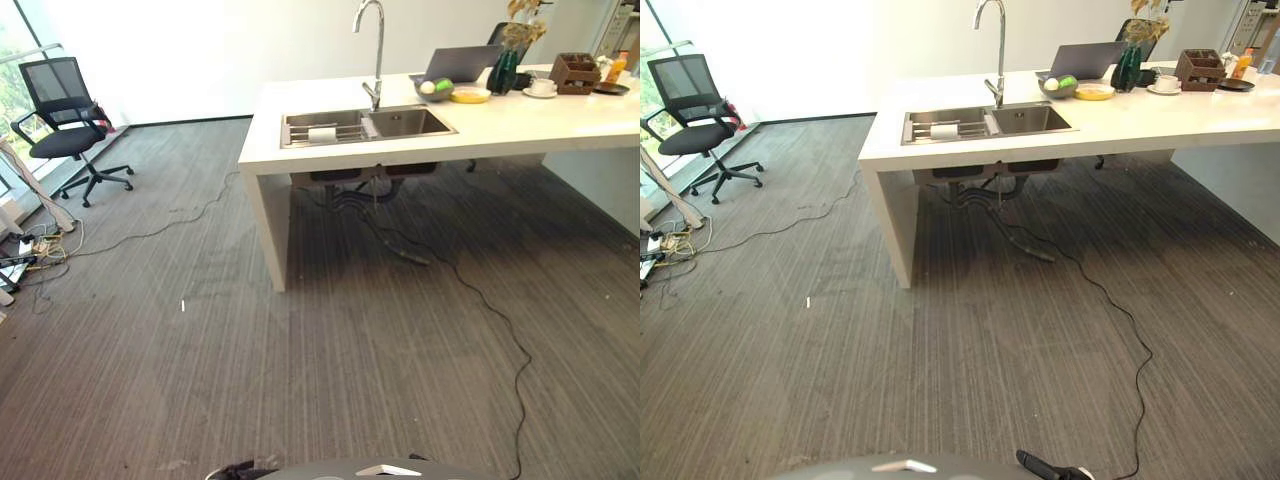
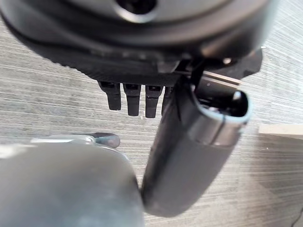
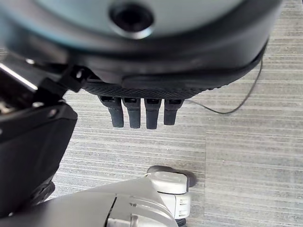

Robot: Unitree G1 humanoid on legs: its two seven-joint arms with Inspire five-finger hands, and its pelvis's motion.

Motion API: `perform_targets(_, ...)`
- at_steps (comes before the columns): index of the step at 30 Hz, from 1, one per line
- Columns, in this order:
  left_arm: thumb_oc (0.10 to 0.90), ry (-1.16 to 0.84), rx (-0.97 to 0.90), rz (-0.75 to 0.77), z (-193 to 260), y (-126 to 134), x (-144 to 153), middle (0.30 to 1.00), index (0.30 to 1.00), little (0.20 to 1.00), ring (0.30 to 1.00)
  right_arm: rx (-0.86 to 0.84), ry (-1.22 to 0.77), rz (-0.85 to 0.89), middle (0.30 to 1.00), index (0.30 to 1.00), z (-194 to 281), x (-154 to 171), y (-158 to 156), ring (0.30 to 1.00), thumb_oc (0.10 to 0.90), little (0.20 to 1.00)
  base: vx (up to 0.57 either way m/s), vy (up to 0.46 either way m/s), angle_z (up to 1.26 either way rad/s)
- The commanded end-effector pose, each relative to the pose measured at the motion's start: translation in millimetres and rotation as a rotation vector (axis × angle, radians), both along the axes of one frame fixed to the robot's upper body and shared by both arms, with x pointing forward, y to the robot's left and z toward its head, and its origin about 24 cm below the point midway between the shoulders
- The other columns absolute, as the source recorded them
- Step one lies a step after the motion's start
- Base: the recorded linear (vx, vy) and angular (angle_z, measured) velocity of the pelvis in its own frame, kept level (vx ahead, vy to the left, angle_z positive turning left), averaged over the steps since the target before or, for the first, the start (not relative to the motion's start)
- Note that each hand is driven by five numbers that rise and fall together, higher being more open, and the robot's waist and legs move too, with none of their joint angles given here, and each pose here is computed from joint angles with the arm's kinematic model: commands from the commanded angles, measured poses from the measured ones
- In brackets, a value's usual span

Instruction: Place the dishes in the dishwasher.

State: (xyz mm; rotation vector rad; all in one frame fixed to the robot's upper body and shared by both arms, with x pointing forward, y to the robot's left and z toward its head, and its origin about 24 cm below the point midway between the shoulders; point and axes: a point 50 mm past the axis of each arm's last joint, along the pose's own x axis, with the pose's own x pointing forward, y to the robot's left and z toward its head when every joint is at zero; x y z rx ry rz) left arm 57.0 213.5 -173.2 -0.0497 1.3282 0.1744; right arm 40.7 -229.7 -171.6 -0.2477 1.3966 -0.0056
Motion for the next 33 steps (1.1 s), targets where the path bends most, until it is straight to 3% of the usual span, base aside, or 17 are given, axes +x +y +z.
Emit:
perform_targets(1, 0.8, -0.033, -0.017, -0.019, 0.6, -8.1, 13.9, 0.9, 0.9, 0.9, 0.9, -0.006, 0.002, 0.058, 0.9, 0.9, 0.6, 10.3, 0.6, 0.9, 0.8, 0.9, 0.0, 0.0, 0.0)
perform_targets(12, 0.8, -0.018, 0.01, 0.108, 0.6, -1.8, 9.2, 0.9, 0.9, 0.9, 0.9, -0.027, -0.04, 0.163, 0.9, 0.9, 1.5, 23.8, 6.2, 0.9, 0.8, 0.9, 0.0, 0.003, 0.01)
perform_targets(17, 0.8, -0.023, -0.002, 0.29, 0.1, 1.1, 2.5, 0.9, 0.9, 0.9, 0.9, -0.039, -0.038, 0.153, 0.9, 0.9, 1.9, 22.8, 3.4, 0.9, 0.8, 0.9, 0.02, 0.008, -0.04)
perform_targets(30, 0.8, -0.017, -0.008, 0.229, -0.3, -3.1, 5.5, 0.9, 0.9, 0.9, 0.9, -0.03, -0.13, 0.208, 0.9, 0.9, 5.6, 41.6, 7.8, 0.9, 0.8, 0.9, 0.0, 0.001, 0.0)
perform_targets(33, 0.8, 0.017, -0.025, 0.2, -1.9, -7.8, -0.6, 0.9, 0.9, 0.9, 0.9, -0.014, -0.091, 0.105, 0.9, 0.9, 4.0, 32.9, 3.4, 0.9, 0.8, 0.9, 0.01, -0.01, -0.03)
